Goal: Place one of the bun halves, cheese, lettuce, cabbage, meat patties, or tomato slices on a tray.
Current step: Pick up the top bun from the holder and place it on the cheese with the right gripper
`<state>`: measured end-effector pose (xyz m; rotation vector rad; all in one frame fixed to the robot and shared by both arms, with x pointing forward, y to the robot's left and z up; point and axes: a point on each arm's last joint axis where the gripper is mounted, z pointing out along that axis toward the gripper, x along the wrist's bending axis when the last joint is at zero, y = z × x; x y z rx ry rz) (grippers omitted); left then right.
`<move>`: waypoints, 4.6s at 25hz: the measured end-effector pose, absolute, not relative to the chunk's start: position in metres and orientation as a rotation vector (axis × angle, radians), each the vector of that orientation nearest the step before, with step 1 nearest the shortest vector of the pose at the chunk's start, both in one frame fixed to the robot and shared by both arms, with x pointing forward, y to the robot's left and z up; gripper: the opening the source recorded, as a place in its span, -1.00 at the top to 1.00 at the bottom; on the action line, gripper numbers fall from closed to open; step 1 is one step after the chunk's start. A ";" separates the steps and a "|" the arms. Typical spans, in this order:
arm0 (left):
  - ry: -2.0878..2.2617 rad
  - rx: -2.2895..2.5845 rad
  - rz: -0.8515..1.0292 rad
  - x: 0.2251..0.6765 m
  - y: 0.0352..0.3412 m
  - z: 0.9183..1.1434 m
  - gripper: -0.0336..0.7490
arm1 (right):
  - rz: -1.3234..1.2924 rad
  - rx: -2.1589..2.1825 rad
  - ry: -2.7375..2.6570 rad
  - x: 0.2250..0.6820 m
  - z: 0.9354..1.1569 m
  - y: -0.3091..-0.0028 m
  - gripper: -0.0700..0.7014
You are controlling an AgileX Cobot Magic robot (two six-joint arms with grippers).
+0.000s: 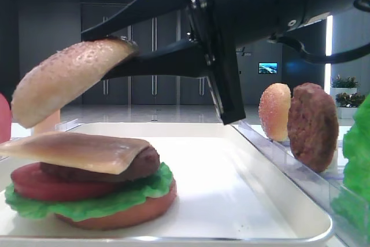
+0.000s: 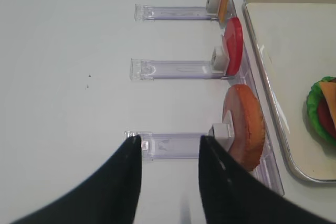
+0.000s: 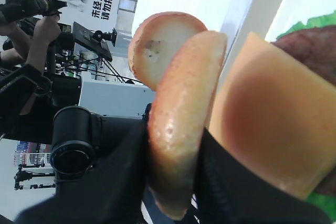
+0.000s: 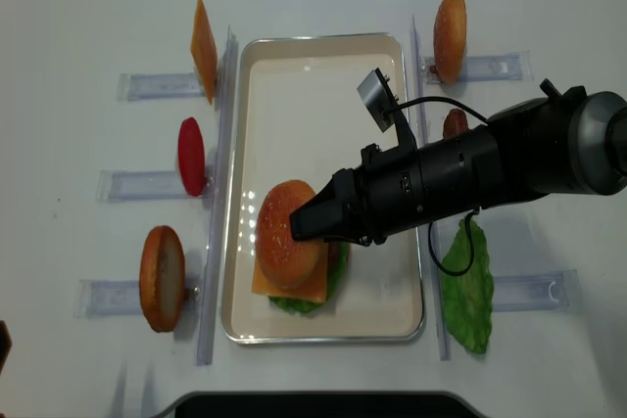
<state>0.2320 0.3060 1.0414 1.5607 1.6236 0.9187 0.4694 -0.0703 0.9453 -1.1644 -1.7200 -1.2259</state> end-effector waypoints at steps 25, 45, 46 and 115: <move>1.624 1.561 0.919 0.232 0.306 1.041 0.19 | -1.230 -1.148 -1.741 0.468 0.945 -0.068 0.32; 1.624 1.561 0.919 0.232 0.306 1.041 0.19 | -1.194 -1.160 -1.741 0.467 0.935 -0.065 0.32; 1.624 1.561 0.919 0.232 0.306 1.041 0.19 | -1.191 -1.162 -1.742 0.467 0.934 -0.065 0.32; 1.624 1.561 0.919 0.232 0.306 1.041 0.19 | -1.139 -1.229 -2.009 0.468 0.948 -0.070 -0.06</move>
